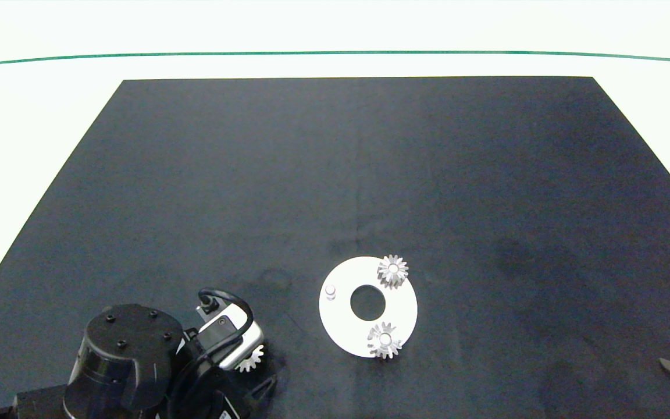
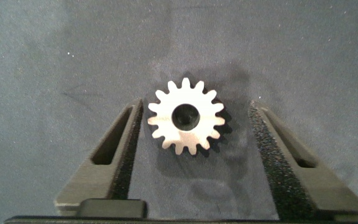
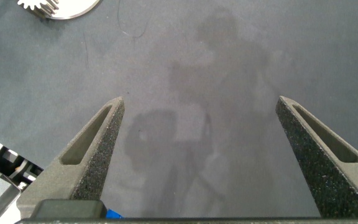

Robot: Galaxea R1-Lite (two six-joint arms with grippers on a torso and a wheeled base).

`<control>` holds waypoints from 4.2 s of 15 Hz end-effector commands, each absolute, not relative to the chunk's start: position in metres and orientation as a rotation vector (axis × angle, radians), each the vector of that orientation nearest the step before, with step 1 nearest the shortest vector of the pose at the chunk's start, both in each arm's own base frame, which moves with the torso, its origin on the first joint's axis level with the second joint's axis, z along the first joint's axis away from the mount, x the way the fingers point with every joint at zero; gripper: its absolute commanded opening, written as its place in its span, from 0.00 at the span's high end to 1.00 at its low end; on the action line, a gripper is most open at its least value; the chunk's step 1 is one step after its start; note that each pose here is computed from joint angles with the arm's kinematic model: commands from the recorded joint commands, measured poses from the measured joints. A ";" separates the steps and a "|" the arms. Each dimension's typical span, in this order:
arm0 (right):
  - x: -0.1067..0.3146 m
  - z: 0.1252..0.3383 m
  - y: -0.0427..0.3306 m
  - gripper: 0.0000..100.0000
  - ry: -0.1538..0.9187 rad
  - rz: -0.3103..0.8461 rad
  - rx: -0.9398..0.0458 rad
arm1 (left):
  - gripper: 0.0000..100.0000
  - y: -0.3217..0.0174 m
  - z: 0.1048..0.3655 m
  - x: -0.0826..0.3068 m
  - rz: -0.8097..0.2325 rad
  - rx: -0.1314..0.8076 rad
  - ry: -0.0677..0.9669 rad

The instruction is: Install three planetary gears onto the carrier pins

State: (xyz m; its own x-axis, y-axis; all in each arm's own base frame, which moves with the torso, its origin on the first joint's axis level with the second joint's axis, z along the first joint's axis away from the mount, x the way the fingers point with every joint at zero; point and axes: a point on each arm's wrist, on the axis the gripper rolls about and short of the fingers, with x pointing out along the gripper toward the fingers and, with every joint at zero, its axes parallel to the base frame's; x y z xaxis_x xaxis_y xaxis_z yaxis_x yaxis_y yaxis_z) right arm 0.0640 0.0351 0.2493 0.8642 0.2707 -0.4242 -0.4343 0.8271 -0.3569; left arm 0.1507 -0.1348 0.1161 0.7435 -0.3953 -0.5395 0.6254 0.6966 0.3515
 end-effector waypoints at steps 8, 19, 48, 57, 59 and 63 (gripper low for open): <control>0.064 0.248 0.035 0.00 0.374 0.383 -0.466 | 0.53 -0.137 0.113 0.153 -0.592 0.556 0.462; 0.064 0.248 0.035 0.00 0.374 0.383 -0.466 | 0.73 -0.137 0.113 0.154 -0.588 0.552 0.449; 0.054 0.250 0.028 0.00 0.334 0.376 -0.447 | 1.00 -0.158 0.142 0.150 -0.617 0.538 0.320; 0.045 0.252 0.021 0.00 0.300 0.346 -0.431 | 1.00 -0.177 0.189 0.163 -0.619 0.605 0.306; 0.045 0.254 0.021 0.00 0.296 0.346 -0.430 | 1.00 -0.184 0.192 0.163 -0.633 0.606 0.300; 0.045 0.255 0.021 0.00 0.290 0.344 -0.429 | 1.00 -0.200 0.184 0.162 -0.668 0.632 0.314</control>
